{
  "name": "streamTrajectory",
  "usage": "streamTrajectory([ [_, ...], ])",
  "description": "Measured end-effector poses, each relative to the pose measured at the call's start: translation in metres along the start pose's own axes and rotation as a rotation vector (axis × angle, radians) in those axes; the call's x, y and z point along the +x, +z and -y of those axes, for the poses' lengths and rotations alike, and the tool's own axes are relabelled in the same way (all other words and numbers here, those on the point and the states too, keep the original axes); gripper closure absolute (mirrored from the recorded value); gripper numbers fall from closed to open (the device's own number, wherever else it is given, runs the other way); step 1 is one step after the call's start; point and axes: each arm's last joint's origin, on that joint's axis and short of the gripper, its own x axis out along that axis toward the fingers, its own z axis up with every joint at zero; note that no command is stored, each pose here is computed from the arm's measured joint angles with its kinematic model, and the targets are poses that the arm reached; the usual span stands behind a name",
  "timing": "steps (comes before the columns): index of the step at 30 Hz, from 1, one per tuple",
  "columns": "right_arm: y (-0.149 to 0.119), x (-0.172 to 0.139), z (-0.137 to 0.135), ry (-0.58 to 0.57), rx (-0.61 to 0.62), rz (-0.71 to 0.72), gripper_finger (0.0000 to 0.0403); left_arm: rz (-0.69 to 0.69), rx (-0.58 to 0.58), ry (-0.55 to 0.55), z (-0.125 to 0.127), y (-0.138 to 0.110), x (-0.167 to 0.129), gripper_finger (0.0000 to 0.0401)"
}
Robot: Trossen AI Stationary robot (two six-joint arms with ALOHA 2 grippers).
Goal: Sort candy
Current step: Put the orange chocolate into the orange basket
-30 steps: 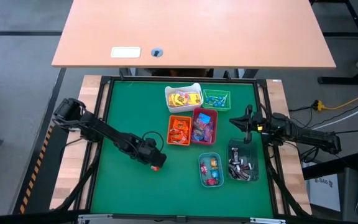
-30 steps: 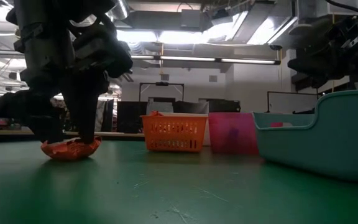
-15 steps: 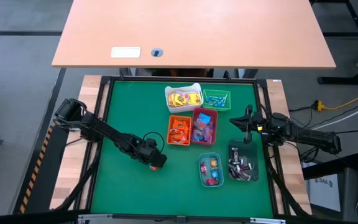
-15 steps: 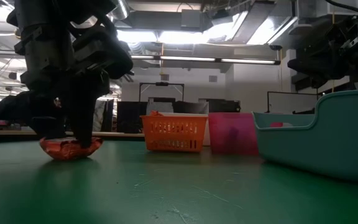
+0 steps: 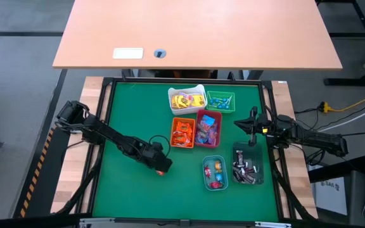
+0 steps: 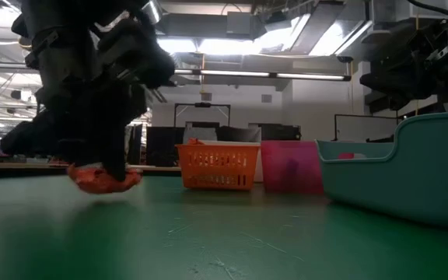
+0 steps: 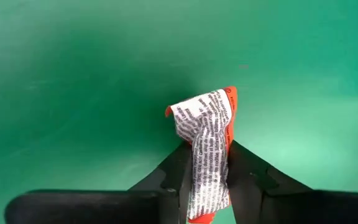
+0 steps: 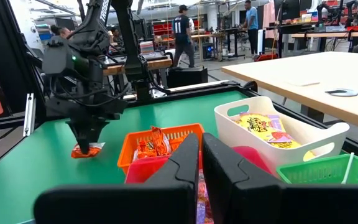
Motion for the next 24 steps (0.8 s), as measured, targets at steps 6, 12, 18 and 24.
streamTrajectory([
  [6, 0.0, 0.0, 0.0, 0.0, 0.0, 0.0, 0.0382, 0.014, 0.065, -0.208, 0.02, 0.003, -0.002, 0.0334],
  [12, 0.0, 0.0, 0.0, 0.0, 0.0, 0.0, 0.0382, 0.15, 0.157, -0.462, 0.044, 0.026, -0.011, 0.0335],
  [18, 0.0, 0.0, 0.0, 0.0, 0.0, 0.0, 0.0382, 0.43, 0.254, -0.465, 0.047, 0.064, -0.017, 0.0335],
  [24, 0.0, 0.0, 0.0, 0.0, 0.0, 0.0, 0.0382, 0.523, 0.21, -0.415, 0.041, 0.091, -0.019, 0.0335],
])
